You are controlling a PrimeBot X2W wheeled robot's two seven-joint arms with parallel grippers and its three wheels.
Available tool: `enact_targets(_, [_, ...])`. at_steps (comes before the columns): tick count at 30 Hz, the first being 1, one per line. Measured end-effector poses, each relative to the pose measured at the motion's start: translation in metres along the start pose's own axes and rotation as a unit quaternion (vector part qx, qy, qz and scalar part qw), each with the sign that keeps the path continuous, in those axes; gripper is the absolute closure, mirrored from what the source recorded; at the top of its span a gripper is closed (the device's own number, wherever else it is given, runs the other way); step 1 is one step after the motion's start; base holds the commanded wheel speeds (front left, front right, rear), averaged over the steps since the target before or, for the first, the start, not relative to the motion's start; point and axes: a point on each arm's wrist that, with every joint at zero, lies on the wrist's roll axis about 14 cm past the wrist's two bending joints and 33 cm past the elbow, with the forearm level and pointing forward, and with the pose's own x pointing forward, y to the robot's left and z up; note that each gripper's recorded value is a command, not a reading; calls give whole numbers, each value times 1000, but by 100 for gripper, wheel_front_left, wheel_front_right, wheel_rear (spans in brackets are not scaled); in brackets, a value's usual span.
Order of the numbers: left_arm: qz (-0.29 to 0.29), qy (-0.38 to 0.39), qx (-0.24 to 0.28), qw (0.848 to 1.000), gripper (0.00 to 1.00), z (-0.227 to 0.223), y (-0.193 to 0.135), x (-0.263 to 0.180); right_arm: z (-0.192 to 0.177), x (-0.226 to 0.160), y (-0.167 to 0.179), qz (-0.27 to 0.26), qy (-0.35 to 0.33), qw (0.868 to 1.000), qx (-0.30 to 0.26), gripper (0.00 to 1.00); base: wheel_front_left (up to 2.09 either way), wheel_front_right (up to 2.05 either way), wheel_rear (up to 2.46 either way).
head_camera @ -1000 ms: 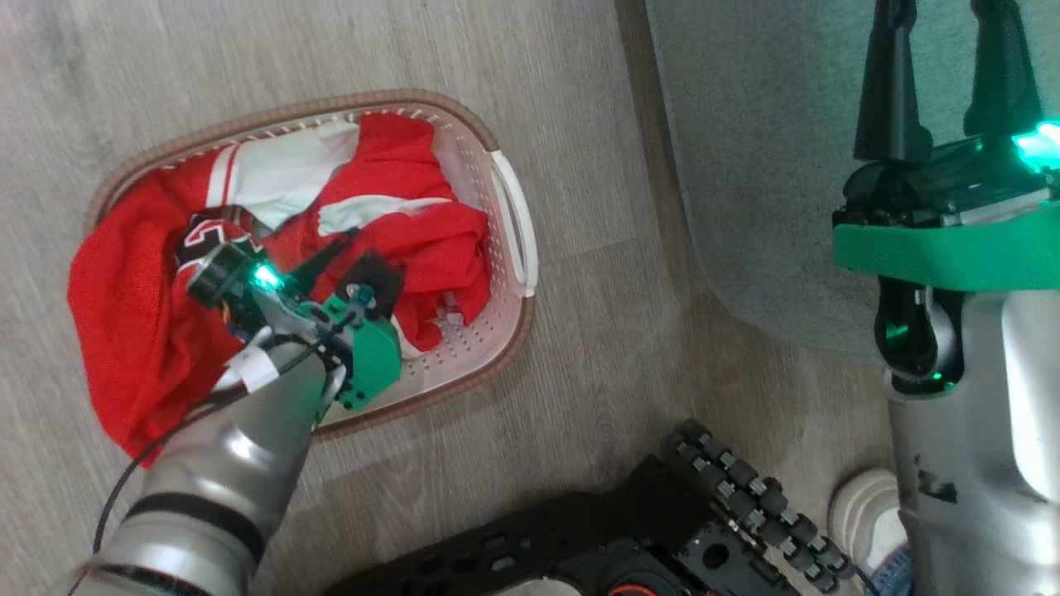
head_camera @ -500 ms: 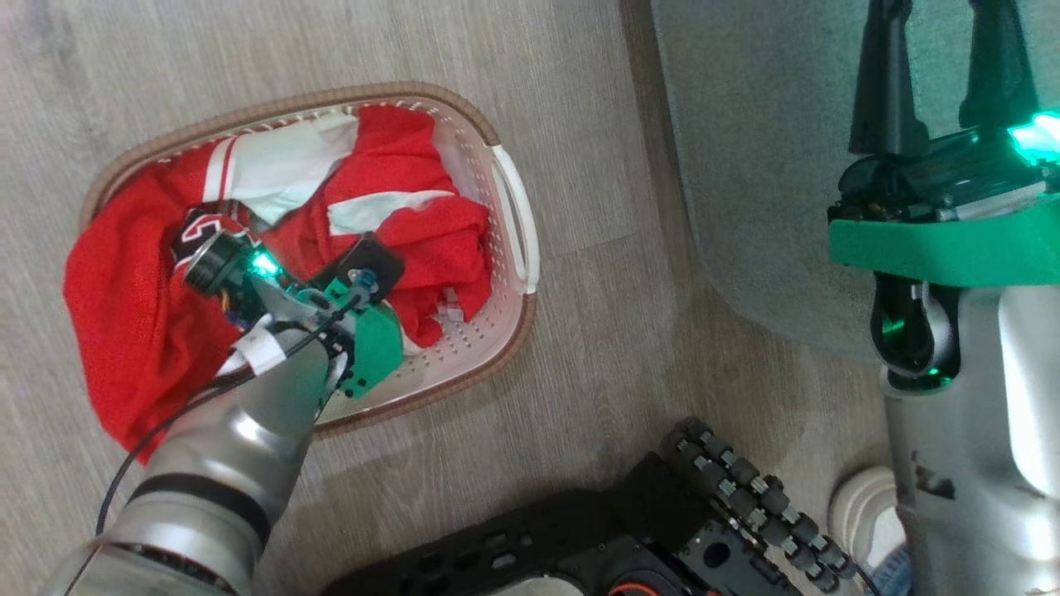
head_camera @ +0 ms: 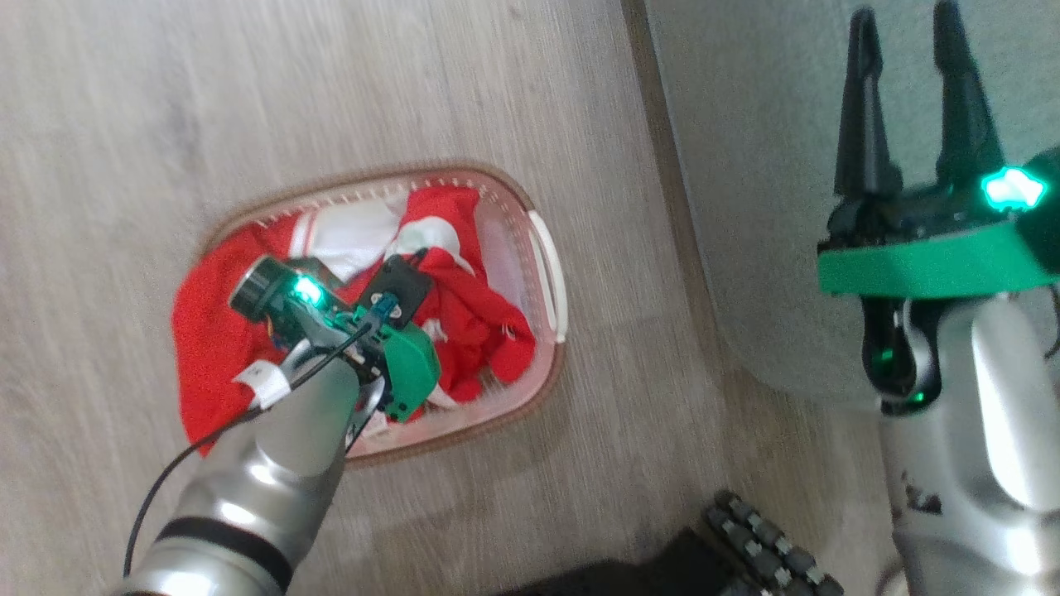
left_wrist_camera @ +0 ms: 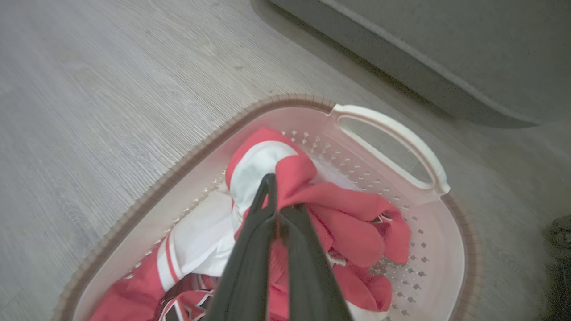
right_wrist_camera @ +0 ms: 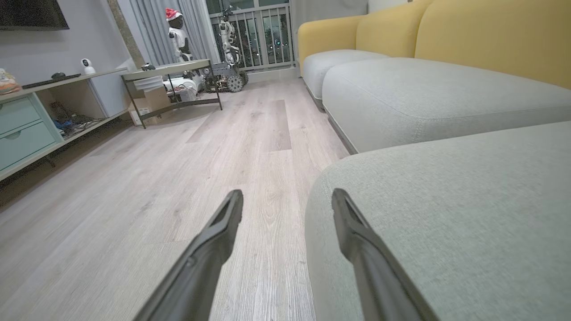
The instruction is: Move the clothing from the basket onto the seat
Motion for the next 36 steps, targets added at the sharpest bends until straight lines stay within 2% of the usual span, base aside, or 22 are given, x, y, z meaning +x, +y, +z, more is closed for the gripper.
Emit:
enact_targets(11, [58,-99,-30,993,100,84,13,-60,25,-50,-4,-21,3,1000,6,0,0,0,0])
enact_targets(14, [89,-167,-22,982,100,136,18,-96,41,-75,1,-18,-7,1000,8,0,0,0,0])
enact_targets(19, [110,-226,0,968,100,180,16,-133,53,-99,7,-12,-17,1000,10,0,0,0,0])
enact_targets(25, [131,-302,21,944,100,234,8,-180,66,-125,16,1,-32,999,13,0,0,0,0])
enact_targets(29, [139,-348,33,927,100,265,2,-209,79,-133,27,19,-51,998,12,0,0,0,0])
enact_targets(36, [144,-388,62,908,100,308,-6,-242,93,-135,68,81,-70,994,10,0,0,0,0])
